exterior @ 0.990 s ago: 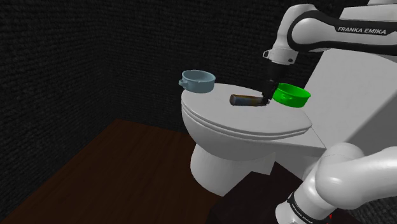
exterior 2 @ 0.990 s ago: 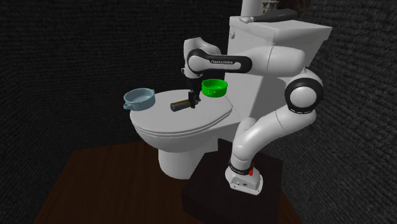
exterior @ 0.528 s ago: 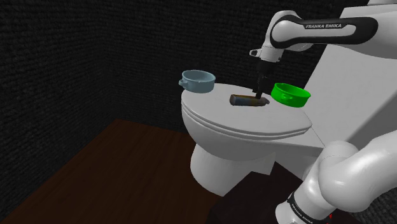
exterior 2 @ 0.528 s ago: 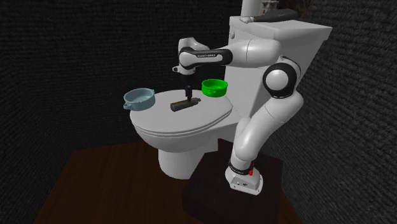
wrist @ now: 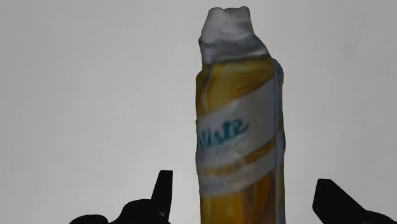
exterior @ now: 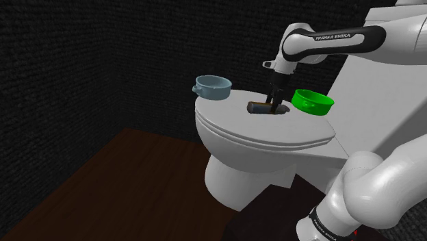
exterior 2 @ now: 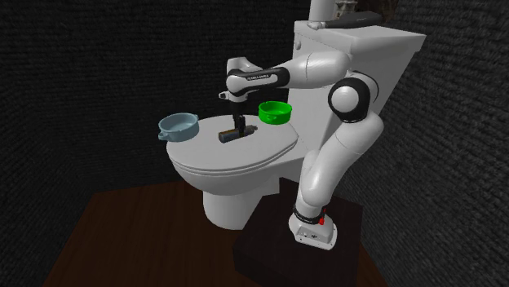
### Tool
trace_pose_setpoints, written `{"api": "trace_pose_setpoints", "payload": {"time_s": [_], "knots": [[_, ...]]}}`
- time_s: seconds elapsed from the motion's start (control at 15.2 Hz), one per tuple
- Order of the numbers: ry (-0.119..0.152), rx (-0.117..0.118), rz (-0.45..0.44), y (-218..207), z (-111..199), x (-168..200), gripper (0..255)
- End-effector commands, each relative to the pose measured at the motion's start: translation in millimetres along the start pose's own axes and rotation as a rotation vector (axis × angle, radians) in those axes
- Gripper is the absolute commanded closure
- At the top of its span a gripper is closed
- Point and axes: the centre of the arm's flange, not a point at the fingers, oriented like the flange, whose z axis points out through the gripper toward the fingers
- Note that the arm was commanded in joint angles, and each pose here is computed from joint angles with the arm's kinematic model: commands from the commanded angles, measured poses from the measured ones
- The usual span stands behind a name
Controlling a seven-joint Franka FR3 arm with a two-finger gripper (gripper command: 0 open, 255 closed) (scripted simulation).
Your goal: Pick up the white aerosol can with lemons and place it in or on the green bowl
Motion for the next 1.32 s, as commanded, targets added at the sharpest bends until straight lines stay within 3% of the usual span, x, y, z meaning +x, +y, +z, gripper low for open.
{"api": "trace_pose_setpoints", "payload": {"time_s": [0.0, 0.46, 0.53, 1.25], "knots": [[0.0, 0.0, -0.001, 0.1, 7.0, 0.3, 0], [0.0, 0.0, -0.001, 0.1, 7.0, 0.3, 0], [0.0, 0.0, -0.001, 0.1, 7.0, 0.3, 255], [0.0, 0.0, -0.001, -1.2, -3.4, 0.7, 255]]}}
